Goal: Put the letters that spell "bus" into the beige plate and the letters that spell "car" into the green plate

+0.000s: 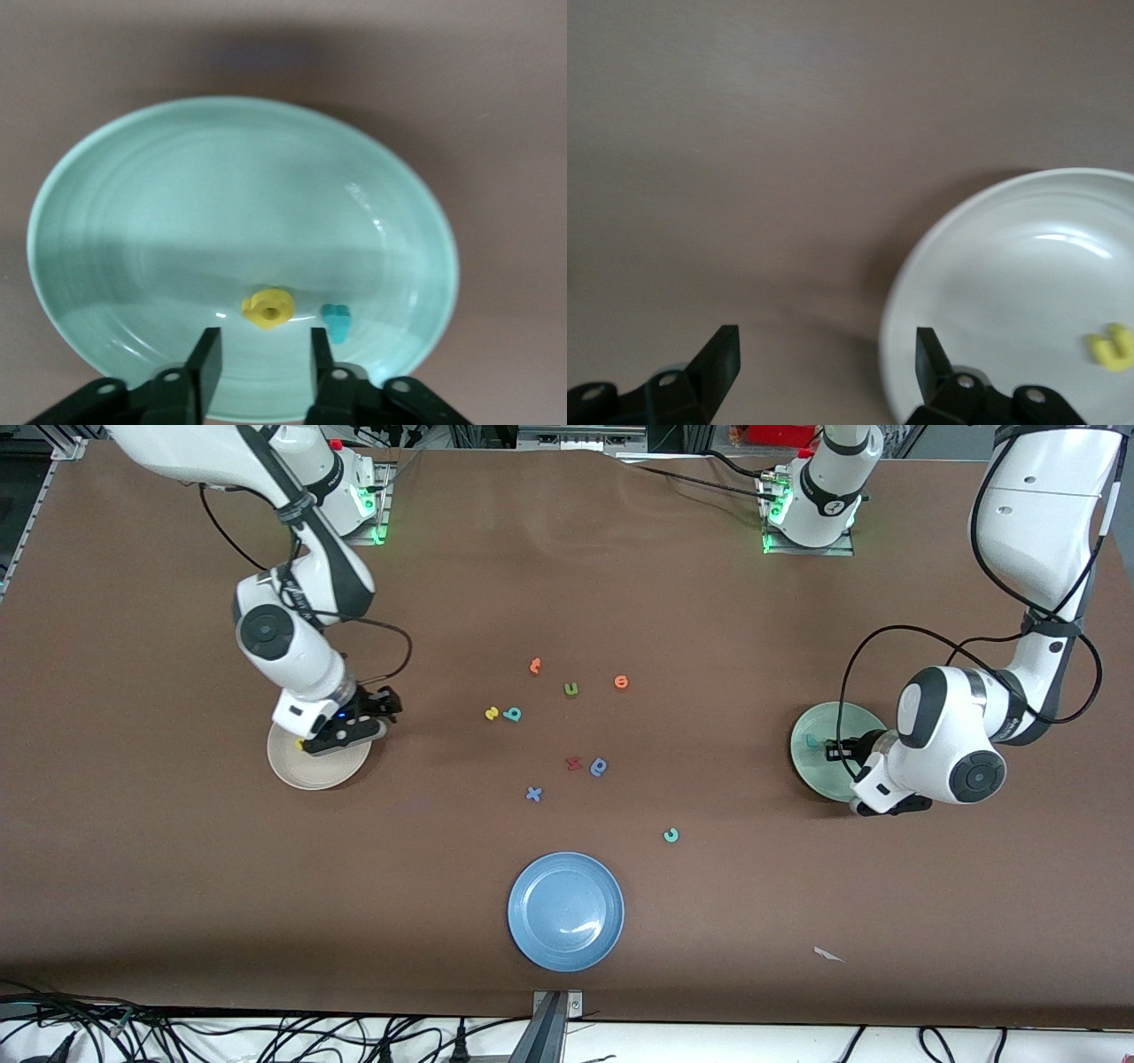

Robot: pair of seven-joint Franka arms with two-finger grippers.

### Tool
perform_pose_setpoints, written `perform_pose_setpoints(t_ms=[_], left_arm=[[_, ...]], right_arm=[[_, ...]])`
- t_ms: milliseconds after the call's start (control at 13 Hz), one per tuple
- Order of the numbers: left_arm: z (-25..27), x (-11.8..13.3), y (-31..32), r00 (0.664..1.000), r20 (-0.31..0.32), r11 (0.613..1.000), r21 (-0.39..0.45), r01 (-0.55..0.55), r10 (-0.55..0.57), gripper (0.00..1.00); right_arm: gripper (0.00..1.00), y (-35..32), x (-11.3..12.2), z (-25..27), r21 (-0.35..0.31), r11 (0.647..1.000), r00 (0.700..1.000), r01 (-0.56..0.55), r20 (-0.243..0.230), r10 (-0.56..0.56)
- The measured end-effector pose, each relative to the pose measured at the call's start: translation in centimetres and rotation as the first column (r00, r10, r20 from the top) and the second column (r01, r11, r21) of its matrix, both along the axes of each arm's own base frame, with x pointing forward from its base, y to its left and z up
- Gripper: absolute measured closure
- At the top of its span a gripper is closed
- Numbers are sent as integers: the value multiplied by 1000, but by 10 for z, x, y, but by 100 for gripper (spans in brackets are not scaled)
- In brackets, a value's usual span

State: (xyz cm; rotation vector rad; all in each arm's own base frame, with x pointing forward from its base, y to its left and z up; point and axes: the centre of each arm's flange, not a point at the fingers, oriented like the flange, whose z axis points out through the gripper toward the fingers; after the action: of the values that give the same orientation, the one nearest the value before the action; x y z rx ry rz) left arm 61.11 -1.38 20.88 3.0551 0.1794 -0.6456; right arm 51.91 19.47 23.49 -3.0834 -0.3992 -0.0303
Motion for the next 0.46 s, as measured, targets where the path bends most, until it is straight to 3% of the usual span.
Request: perform_pose_setpoints(t_ms=[309,463], left_arm=[[46,8,-31,997,72,1000,6,-17,17,4],[56,11,-62,989,94,992,28,-120,117,0]], right_arm=[[11,96,-35,-10,54,975,976,217,1,-217],[11,120,-45,-17,59,950,952,308,-21,-307]])
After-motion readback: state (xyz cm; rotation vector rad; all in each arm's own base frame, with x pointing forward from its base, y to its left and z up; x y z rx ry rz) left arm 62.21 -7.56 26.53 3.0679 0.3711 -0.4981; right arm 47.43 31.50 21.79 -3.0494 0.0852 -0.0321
